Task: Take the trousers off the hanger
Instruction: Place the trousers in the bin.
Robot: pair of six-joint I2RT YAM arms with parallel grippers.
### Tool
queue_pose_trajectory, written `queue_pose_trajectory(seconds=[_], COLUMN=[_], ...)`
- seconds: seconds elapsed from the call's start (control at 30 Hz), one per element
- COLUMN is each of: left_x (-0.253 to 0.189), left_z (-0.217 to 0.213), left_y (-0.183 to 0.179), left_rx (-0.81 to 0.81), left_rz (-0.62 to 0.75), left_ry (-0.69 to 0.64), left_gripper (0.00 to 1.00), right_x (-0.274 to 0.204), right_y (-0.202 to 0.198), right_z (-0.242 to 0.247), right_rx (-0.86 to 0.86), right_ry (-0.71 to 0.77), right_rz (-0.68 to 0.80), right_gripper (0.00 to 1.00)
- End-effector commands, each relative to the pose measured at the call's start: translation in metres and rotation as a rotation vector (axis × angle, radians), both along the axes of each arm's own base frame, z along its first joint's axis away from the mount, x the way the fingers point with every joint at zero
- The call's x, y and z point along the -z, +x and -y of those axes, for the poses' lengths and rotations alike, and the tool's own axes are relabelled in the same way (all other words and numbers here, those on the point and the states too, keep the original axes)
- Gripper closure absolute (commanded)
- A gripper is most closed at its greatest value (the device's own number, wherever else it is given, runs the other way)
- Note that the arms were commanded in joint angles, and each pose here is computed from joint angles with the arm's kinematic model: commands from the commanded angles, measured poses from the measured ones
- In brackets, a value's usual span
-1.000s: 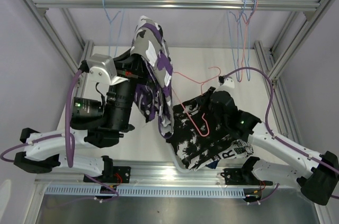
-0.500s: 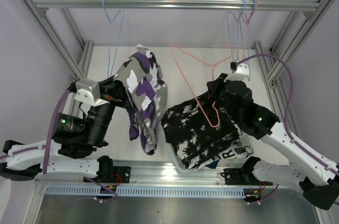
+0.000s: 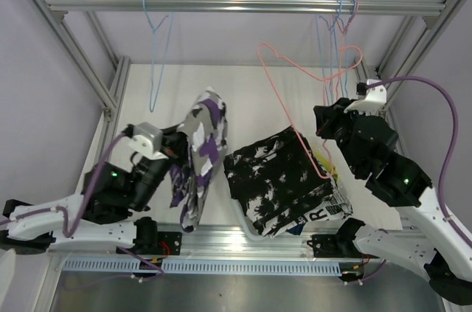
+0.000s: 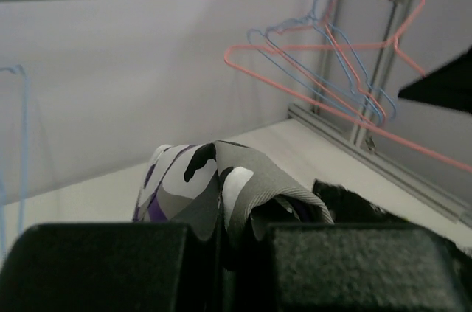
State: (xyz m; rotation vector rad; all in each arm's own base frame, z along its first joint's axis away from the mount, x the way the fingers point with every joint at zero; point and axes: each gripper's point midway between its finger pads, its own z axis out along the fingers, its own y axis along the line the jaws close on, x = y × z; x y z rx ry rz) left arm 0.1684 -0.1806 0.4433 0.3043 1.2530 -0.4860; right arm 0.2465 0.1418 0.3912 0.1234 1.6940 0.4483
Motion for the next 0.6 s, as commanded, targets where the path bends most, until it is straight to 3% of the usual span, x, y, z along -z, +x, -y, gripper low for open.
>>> queue_pose_trajectory(seconds=[0.0,0.23,0.5,0.57], left_x=[0.020,0.065,0.070,0.053], left_z=[0.046,0.113,0.199,0.213], left_y=[-0.013,-0.008,-0.011,-0.014], left_rx=[0.158,0.192,0.298,0.316], left_rz=[-0.021,-0.080,-0.097,-0.084], left_ry=[-0.013,0.044,0.088,0.068], left_gripper=[0.99,0.99,0.99,0.99], right_x=[-0.040,-0.063,-0.059,-0.057], right_y=[-0.016,-0.041,-0.052,-0.054], right_z=[0.018,0.040,0.056,0.058], right_rx=[-0.003,-0.025,-0.012,-0.010], right_ry=[0.037,0.066,0.028,0.023], right_rz=[0.074,0.106,0.099,0.096], right_gripper=[1.00,1.00,1.00,1.00])
